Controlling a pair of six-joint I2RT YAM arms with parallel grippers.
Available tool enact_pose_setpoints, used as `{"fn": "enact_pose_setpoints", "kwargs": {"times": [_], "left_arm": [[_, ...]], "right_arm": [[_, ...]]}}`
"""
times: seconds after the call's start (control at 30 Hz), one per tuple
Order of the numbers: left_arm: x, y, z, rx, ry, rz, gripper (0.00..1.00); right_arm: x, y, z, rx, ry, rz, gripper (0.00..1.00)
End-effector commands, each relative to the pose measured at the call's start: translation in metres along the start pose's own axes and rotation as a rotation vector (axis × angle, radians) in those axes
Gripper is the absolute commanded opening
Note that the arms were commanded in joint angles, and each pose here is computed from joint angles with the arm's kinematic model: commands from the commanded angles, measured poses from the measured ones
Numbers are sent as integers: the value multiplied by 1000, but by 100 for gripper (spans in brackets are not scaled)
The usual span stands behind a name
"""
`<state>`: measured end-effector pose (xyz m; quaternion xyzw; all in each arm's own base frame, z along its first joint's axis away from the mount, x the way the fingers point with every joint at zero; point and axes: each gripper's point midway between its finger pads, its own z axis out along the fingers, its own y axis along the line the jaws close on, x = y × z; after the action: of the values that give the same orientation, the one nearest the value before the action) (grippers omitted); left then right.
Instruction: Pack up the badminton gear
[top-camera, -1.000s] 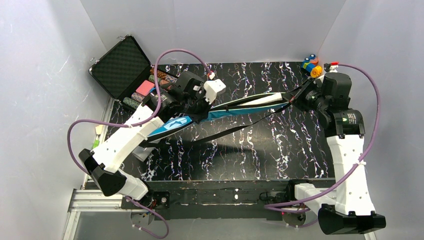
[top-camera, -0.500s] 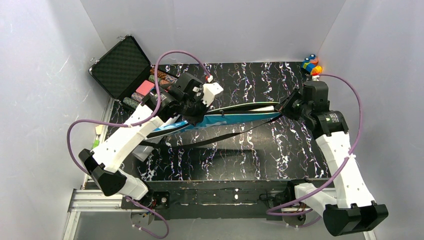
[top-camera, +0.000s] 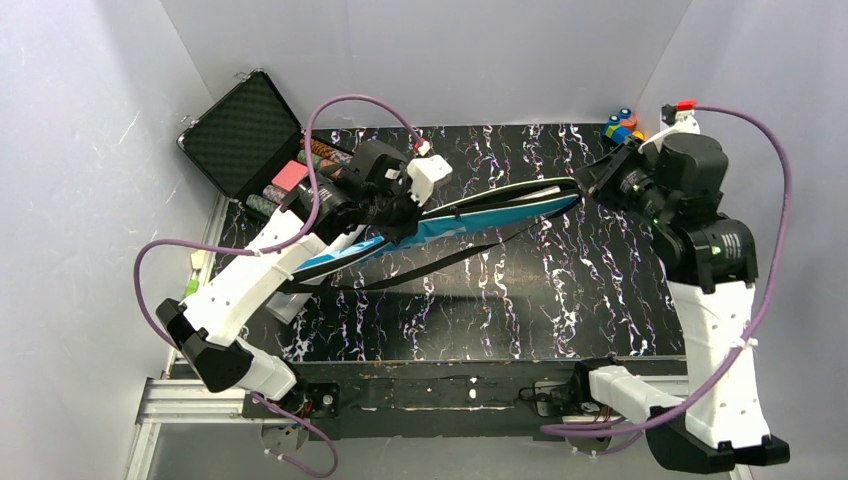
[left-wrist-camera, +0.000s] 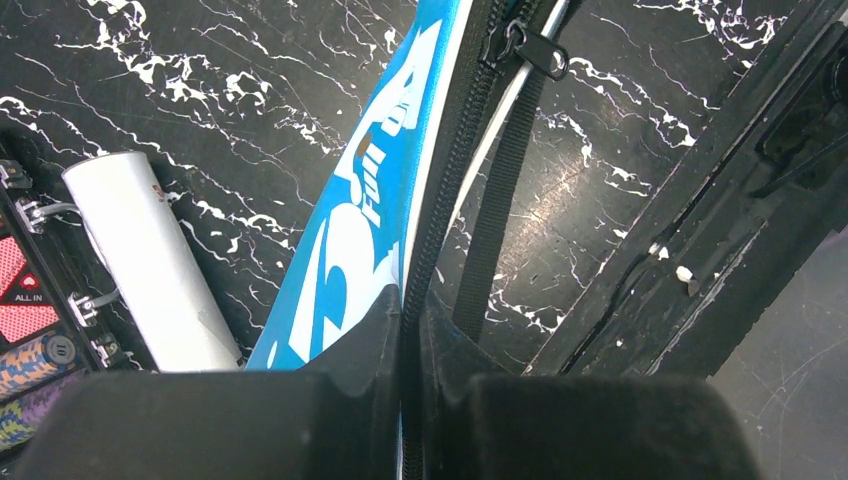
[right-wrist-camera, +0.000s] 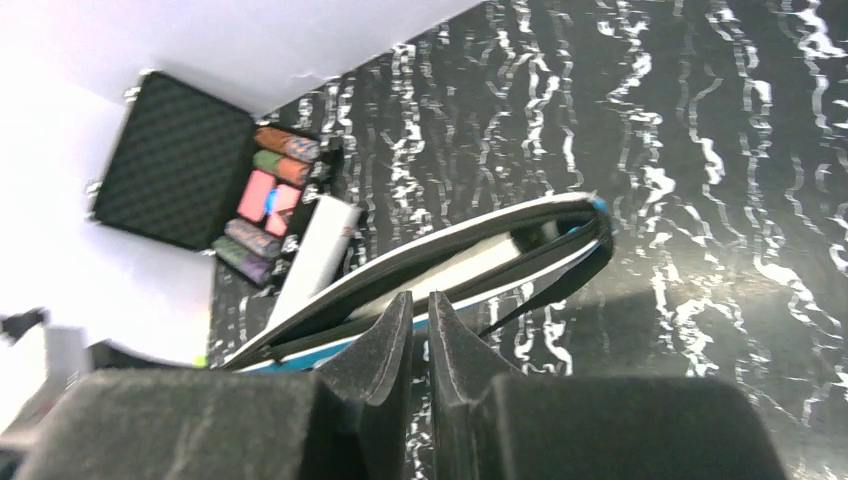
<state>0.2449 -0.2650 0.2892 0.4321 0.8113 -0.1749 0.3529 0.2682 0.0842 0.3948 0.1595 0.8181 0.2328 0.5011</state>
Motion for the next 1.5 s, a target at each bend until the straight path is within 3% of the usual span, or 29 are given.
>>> {"fn": "enact_pose_setpoints", "kwargs": {"times": [0.0, 0.1, 0.3, 0.5, 0.87, 1.47], "left_arm": [[-45, -4, -29, 6, -187, 19, 0], [-46, -3, -31, 2, -193, 18, 0], [-50, 0, -30, -13, -197, 26, 0], [-54, -1, -27, -4, -198, 28, 0], [-52, -4, -28, 14, -195, 24, 0], [-53, -9, -30, 39, -198, 19, 0]], "right_arm": [[13, 18, -2, -106, 70, 36, 18], [36, 32, 4, -229, 143, 70, 20], [95, 83, -13, -659, 393, 81, 43], [130, 101, -14, -805, 474, 125, 55], [148, 131, 14, -899, 429, 112, 54], [141, 124, 43, -801, 319, 171, 41]]}}
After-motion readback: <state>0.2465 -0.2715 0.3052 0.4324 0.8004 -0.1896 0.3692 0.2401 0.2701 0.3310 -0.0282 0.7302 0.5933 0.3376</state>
